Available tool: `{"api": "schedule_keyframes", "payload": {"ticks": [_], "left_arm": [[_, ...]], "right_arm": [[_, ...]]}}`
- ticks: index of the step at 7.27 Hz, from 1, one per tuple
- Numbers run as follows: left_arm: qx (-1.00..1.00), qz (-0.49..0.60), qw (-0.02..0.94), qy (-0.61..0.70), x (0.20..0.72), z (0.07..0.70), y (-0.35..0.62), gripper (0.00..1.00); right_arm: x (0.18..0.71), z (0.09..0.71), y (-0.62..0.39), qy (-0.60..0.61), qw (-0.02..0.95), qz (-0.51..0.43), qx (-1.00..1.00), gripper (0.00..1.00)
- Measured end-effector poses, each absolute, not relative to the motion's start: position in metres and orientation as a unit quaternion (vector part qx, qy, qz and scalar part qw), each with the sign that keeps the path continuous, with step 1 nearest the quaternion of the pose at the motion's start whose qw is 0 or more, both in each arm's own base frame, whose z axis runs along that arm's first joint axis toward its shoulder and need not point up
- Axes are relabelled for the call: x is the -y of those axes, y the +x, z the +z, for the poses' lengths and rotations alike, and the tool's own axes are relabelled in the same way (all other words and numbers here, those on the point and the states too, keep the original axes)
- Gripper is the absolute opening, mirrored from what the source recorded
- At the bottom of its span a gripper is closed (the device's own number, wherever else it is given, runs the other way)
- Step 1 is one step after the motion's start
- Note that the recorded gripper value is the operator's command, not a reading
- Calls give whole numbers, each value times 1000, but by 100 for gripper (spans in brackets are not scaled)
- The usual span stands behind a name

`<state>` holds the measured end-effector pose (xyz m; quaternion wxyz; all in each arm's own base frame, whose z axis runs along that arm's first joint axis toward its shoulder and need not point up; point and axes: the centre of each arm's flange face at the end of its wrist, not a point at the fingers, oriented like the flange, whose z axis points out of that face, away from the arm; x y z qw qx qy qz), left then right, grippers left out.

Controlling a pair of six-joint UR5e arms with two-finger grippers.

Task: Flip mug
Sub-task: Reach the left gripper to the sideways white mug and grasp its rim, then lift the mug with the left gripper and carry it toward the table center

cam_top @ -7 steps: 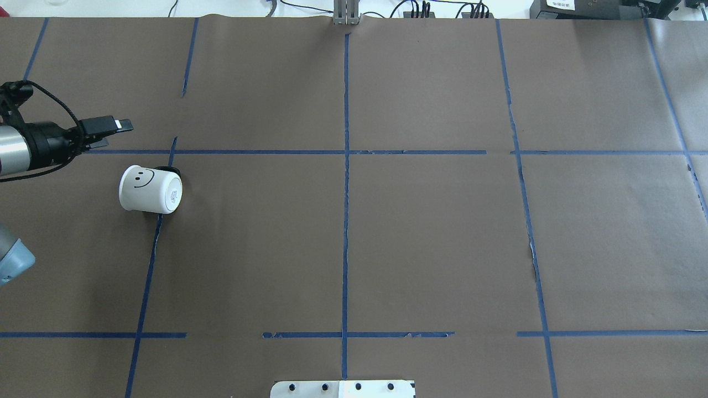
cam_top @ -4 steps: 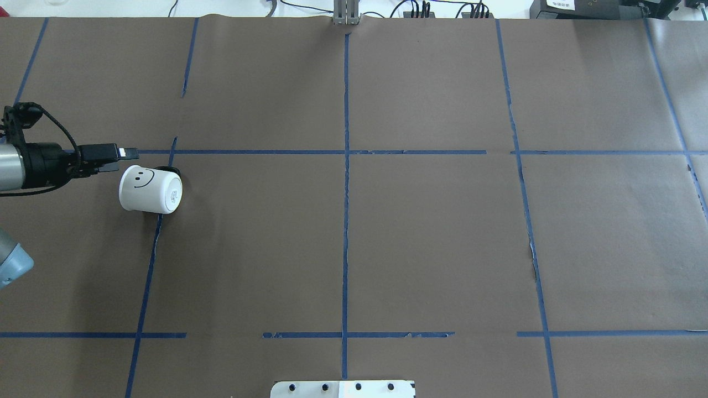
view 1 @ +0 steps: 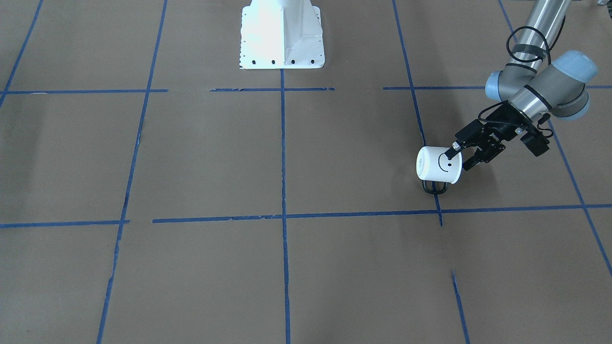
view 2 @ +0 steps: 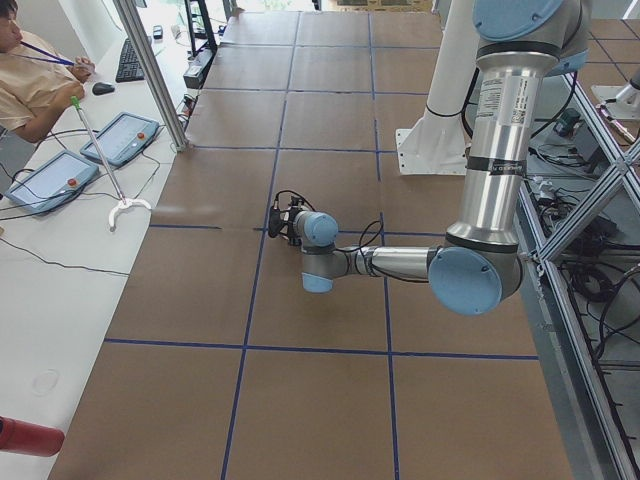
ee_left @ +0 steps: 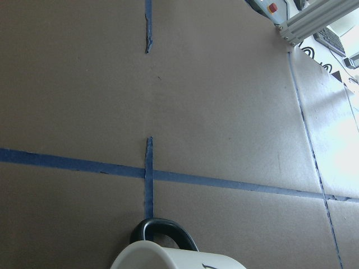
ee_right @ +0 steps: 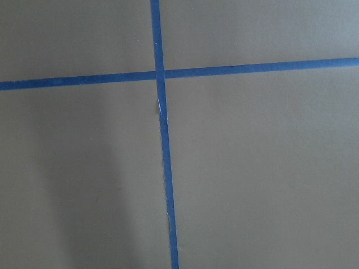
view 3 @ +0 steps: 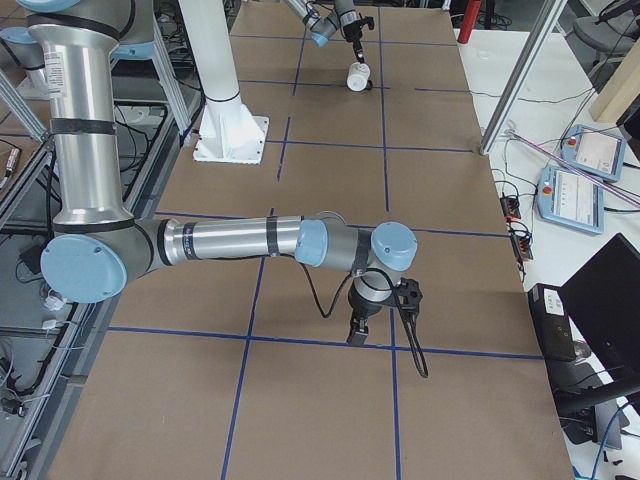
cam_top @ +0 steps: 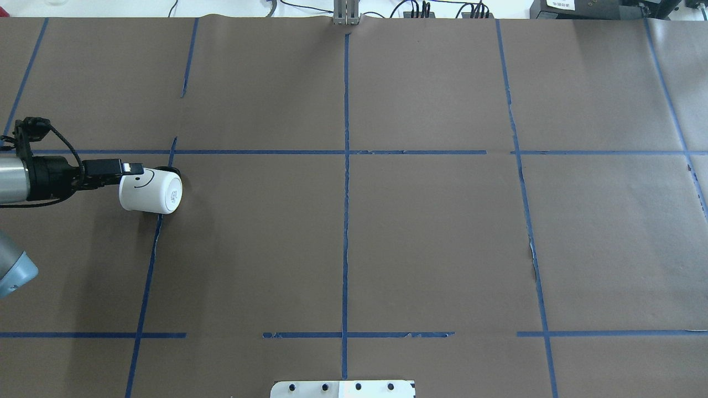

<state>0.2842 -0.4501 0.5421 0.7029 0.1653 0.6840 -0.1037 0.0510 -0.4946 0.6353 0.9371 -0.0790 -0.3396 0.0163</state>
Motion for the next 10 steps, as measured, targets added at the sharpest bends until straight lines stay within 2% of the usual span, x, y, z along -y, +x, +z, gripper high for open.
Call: {"api": "schedule_keyframes", "payload": {"ticks": [1, 2, 4, 5, 6, 10], "left_arm": [[-693, -98, 696, 161, 444, 542, 291, 93], [-701, -92, 689, 160, 439, 544, 296, 80], [-710, -84, 681, 161, 438, 545, 304, 35], [-711, -83, 679, 161, 439, 543, 306, 21], [-715, -86, 676, 157, 440, 539, 308, 0], [-750, -119, 642, 110, 460, 492, 328, 0]], "right_arm": [[495, 635, 51, -79, 937, 16, 340, 100], [495, 635, 51, -79, 937, 16, 340, 100], [495, 635, 51, -79, 937, 16, 340, 100], [495, 635, 51, -79, 937, 16, 340, 100], [495, 635, 51, -79, 937, 16, 340, 100], [495, 635, 51, -79, 937, 16, 340, 100]]}}
